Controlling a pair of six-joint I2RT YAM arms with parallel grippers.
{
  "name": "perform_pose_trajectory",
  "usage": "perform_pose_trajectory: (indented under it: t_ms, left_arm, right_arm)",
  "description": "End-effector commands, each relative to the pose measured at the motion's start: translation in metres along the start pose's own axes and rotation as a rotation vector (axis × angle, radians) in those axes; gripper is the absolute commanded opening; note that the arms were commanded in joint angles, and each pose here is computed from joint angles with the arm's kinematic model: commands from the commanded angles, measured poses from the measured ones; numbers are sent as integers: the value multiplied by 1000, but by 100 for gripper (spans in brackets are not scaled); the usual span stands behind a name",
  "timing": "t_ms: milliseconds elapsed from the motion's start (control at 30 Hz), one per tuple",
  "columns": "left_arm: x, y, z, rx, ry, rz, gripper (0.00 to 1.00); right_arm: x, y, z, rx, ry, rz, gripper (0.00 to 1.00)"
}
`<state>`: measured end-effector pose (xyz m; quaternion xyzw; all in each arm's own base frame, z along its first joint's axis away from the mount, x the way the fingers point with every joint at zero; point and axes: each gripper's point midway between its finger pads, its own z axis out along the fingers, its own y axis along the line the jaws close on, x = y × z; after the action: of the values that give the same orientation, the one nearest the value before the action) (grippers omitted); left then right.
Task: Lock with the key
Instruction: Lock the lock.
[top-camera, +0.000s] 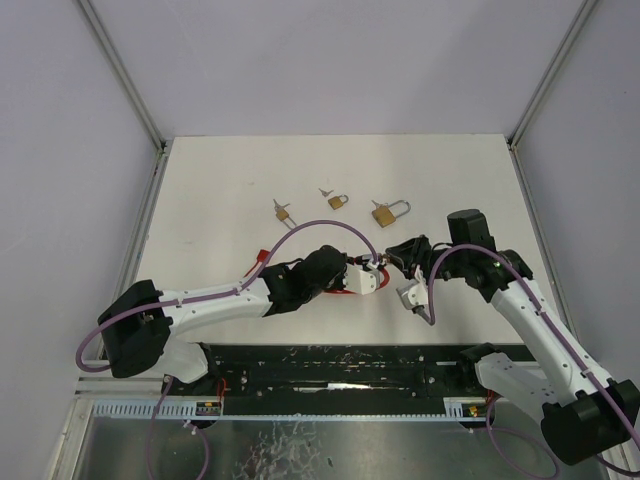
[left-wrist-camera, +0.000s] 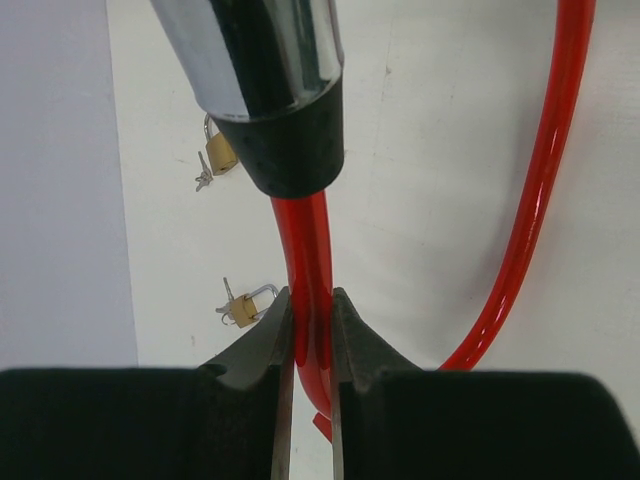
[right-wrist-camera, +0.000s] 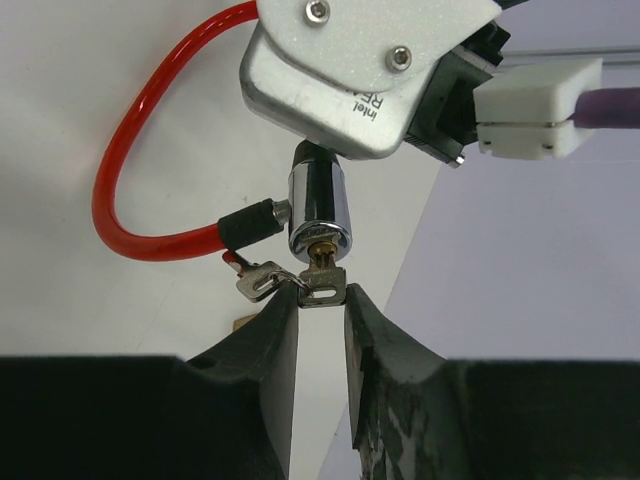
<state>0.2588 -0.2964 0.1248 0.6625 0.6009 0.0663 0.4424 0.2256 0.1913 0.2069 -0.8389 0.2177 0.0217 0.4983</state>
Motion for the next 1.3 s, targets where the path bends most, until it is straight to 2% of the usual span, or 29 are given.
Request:
perform_pose_trajectory:
  t_ms: [0,167,367,900,1267]
  left_arm:
    - [22,-29,1,120,76,18,0]
    - [22,-29,1,120,77,18,0]
    - [21,-29,1,121,75,18,0]
    - [22,-28,0,121,76,17,0]
    - [21,-28,0,122,72,16,0]
  right_arm:
    - [-5,-6,-1,34,-13,70,23]
    - [-4,-12,-2,68,-13,226,19]
    - [2,-20,-4,103,2,525,14]
    - [7,-15,5,-23,37,1140,10]
    - [0,-8,12,-162,60,1486,6]
